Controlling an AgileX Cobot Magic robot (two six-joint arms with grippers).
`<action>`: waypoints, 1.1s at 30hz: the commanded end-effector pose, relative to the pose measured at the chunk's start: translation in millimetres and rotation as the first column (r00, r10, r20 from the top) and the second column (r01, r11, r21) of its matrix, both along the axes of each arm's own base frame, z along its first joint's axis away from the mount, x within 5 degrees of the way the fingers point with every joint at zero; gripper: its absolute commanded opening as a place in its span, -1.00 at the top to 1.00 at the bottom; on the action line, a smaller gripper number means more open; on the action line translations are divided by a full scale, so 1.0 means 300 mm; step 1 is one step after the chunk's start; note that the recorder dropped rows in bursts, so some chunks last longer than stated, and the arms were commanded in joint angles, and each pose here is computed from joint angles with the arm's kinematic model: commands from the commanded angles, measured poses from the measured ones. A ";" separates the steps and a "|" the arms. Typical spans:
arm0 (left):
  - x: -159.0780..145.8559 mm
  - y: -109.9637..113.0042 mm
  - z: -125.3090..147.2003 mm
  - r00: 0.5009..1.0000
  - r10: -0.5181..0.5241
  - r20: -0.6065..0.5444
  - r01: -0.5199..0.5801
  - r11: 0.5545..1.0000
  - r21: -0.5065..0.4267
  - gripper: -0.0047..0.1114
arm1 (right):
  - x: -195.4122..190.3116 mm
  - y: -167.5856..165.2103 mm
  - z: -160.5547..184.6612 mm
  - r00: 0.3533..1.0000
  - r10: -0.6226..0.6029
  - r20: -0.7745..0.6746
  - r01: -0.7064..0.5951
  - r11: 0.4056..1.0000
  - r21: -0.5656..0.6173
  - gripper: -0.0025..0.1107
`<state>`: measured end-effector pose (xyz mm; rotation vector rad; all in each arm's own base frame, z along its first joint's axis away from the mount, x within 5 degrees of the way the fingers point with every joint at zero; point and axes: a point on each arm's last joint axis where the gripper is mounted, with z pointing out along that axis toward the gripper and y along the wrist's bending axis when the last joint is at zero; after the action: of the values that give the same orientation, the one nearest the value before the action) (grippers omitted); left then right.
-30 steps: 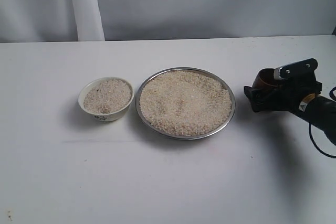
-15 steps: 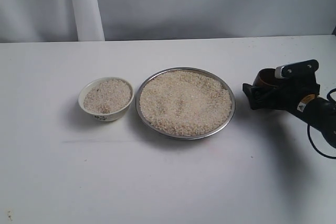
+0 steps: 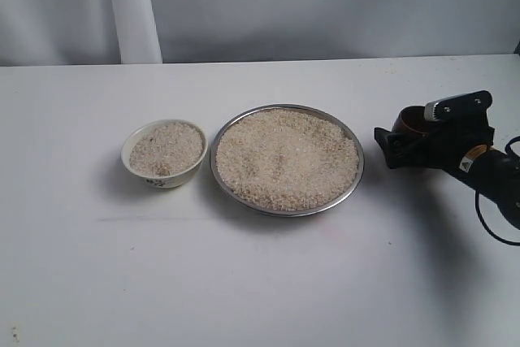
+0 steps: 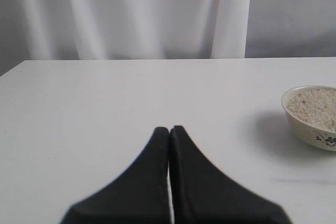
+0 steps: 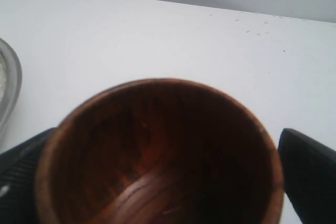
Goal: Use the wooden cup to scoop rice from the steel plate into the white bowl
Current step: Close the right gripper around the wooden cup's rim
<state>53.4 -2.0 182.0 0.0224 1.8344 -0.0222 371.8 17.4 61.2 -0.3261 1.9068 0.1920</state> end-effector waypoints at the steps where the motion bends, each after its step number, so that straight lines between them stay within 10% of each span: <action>1: 0.000 0.000 0.000 1.000 -0.001 0.007 0.001 1.000 -0.003 0.92 | 0.004 0.001 0.007 1.000 0.005 0.019 -0.005 1.000 -0.002 -0.90; 23: 0.000 0.000 0.000 1.000 -0.001 0.007 0.001 1.000 -0.003 0.92 | 0.016 0.016 0.010 1.000 -0.019 0.015 0.019 1.000 0.002 -0.72; 33: 0.000 0.000 0.000 1.000 -0.001 0.007 0.001 1.000 -0.003 0.92 | 0.014 0.024 0.003 1.000 -0.022 -0.010 0.022 1.000 -0.004 -0.18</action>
<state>53.4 -2.0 182.0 0.0224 1.8344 -0.0222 375.2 25.1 61.7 -0.3077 1.9184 0.1856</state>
